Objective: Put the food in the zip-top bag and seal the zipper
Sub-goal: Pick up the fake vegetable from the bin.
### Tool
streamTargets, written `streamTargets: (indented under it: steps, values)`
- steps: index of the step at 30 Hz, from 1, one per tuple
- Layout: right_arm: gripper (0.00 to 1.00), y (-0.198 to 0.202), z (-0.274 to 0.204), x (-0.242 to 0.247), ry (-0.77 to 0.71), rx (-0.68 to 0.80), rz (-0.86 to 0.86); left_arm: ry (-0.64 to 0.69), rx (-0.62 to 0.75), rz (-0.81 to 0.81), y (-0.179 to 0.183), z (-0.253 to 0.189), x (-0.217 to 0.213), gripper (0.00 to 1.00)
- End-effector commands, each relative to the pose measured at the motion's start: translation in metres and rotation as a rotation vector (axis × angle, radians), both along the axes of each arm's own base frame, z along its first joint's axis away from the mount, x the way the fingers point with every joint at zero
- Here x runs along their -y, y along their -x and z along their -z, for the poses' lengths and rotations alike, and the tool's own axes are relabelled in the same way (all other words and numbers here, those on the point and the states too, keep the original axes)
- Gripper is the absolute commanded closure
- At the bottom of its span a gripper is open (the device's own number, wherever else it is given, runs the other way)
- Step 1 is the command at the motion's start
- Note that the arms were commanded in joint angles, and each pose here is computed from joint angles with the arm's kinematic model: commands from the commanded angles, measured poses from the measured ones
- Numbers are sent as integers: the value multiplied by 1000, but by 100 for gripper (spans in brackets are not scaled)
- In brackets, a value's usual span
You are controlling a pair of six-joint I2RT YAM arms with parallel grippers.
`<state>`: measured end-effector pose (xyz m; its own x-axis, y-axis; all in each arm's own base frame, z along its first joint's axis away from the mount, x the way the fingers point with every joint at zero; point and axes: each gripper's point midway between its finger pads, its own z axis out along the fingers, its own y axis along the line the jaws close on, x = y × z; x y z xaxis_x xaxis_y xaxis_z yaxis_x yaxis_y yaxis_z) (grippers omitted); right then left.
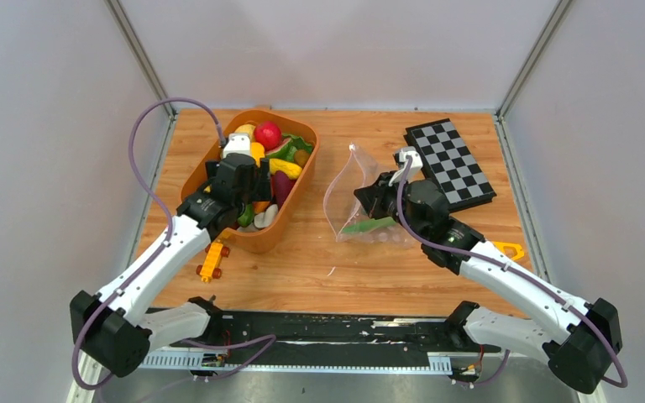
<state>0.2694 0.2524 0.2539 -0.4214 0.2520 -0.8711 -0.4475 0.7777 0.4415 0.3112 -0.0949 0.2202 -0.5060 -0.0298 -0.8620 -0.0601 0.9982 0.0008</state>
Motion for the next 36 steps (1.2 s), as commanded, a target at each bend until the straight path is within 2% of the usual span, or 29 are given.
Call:
streamTargets:
  steps: [1, 13, 19, 24, 26, 31, 36]
  values:
    - [100, 0, -9, -4, -12, 23, -16, -16, 27, -96, -19, 8, -13, 0]
    - [100, 1, -7, -4, -9, 15, -20, -148, 20, -145, -50, 32, -23, 0]
    - [100, 1, -5, -4, -5, 9, -20, -171, -4, -158, -55, 43, -23, 9]
    - [100, 1, -5, -5, -3, 9, -22, -194, 0, -175, -60, 46, -25, 13]
    - [100, 1, -5, -5, 0, 9, -22, -197, -6, -153, -62, 50, -22, 18]
    - [100, 1, -5, -4, 4, 9, -20, -188, -15, -135, -61, 53, -19, 39]
    - [100, 1, -4, -4, 6, 10, -17, -152, 12, -113, -57, 47, -15, 47]
